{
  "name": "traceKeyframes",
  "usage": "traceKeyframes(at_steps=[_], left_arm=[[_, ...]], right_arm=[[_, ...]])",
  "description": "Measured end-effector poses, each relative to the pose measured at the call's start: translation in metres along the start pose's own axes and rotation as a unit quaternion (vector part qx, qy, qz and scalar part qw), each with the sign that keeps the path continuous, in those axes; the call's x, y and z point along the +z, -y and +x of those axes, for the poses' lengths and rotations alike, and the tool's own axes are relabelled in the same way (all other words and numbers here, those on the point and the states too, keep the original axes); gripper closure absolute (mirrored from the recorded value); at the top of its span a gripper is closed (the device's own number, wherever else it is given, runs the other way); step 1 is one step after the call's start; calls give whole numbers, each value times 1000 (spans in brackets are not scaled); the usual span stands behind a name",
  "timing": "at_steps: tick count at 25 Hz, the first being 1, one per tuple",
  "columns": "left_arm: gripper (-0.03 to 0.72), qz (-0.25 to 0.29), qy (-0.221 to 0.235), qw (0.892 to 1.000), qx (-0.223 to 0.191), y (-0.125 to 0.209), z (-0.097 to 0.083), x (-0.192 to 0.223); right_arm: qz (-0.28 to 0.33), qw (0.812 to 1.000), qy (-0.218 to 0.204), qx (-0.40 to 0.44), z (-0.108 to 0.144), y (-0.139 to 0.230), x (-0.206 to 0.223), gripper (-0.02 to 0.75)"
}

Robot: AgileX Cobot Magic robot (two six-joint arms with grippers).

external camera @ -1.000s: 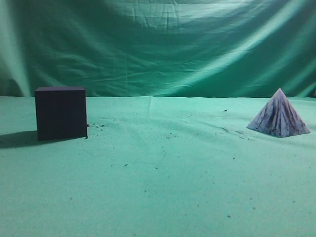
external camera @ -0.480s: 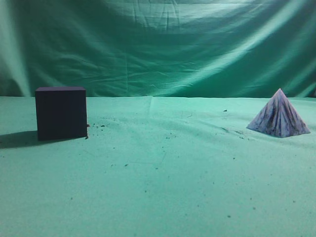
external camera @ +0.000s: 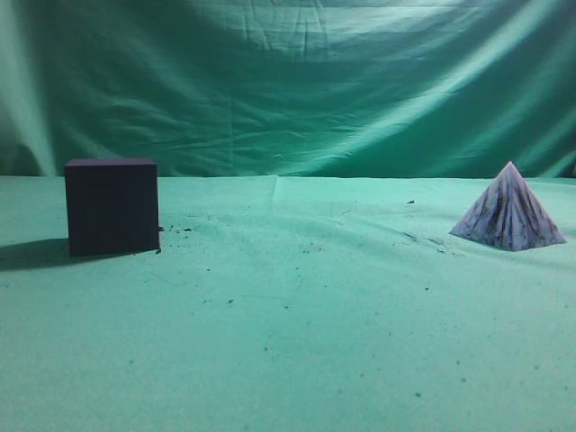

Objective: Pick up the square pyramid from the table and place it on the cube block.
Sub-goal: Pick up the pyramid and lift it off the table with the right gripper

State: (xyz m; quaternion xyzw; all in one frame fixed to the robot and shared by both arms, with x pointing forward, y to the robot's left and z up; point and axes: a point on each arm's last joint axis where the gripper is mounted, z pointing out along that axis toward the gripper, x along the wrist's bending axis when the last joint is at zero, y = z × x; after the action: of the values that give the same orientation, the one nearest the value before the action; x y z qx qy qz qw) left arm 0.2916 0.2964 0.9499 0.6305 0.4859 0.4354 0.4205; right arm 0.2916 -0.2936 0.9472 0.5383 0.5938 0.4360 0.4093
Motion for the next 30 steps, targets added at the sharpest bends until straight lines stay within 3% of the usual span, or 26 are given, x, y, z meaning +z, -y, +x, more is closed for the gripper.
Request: traceKeyframes(at_steps=[6, 10, 15, 22, 26, 30], left_arm=[[688, 0, 0, 1000, 0, 0, 0, 0], [688, 0, 0, 1000, 0, 0, 0, 0], [688, 0, 0, 1000, 0, 0, 0, 0], [688, 0, 0, 1000, 0, 0, 0, 0], [688, 0, 0, 1000, 0, 0, 0, 0], [688, 0, 0, 1000, 0, 0, 0, 0]], right_arm=[[-162, 979, -12, 125, -2, -30, -5, 738], [-148, 982, -28, 118, 1, -63, -19, 738], [-33, 992, -47, 114, 5, -117, -14, 738], [143, 983, -68, 97, 10, -144, 32, 738], [252, 961, -113, 6, 14, -155, 57, 738], [314, 934, -167, -41, 36, -160, 90, 738]])
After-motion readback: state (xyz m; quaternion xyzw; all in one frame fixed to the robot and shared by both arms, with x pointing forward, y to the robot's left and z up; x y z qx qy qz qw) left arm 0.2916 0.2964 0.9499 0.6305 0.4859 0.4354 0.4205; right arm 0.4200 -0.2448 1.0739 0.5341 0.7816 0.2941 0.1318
